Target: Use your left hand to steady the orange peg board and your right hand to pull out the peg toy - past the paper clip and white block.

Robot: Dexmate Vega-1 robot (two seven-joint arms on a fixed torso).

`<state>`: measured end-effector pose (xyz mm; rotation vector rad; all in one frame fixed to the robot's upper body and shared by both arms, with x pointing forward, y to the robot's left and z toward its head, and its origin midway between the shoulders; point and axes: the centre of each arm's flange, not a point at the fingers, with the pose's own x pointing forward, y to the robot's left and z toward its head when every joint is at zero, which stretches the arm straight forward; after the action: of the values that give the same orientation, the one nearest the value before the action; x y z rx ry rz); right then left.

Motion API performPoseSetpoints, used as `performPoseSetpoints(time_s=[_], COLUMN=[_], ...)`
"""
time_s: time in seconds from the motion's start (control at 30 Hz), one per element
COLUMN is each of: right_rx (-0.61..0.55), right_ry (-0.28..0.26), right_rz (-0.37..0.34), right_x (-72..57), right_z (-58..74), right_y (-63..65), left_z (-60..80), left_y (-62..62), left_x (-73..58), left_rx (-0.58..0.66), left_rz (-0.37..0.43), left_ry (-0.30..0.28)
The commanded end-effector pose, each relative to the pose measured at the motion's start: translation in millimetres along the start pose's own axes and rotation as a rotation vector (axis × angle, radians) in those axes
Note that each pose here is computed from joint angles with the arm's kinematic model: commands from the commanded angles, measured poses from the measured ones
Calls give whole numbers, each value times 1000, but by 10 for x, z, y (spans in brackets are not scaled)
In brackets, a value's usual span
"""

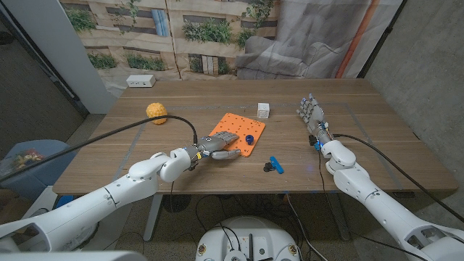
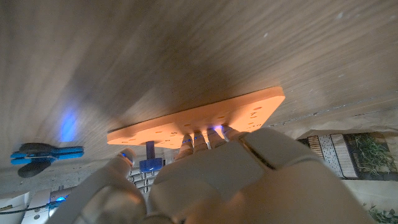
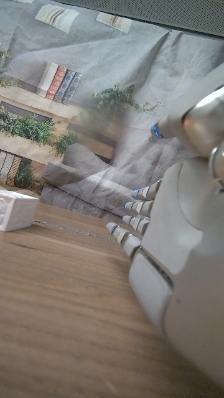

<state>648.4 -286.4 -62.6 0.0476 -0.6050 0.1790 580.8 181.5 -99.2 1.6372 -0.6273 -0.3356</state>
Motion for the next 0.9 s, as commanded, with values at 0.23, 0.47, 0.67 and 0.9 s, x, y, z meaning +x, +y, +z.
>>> performPoseSetpoints(time_s=[0.23, 0.47, 0.67, 0.9], right_rx=[-78, -157, -251, -419], right_ry=[11, 22, 29, -5], right_rz=[43, 72, 103, 127], right_x=[-34, -49, -58, -108], right_z=[90, 176, 229, 322], right_y=[23, 64, 115, 188], left_z=[-6, -5, -12, -20], left_y=[-51, -30, -18, 2], left_x=[-55, -69, -46, -20], left_rx=[1, 14, 16, 21], left_rz=[-26, -26, -35, -41], left_ry=[17, 16, 20, 18])
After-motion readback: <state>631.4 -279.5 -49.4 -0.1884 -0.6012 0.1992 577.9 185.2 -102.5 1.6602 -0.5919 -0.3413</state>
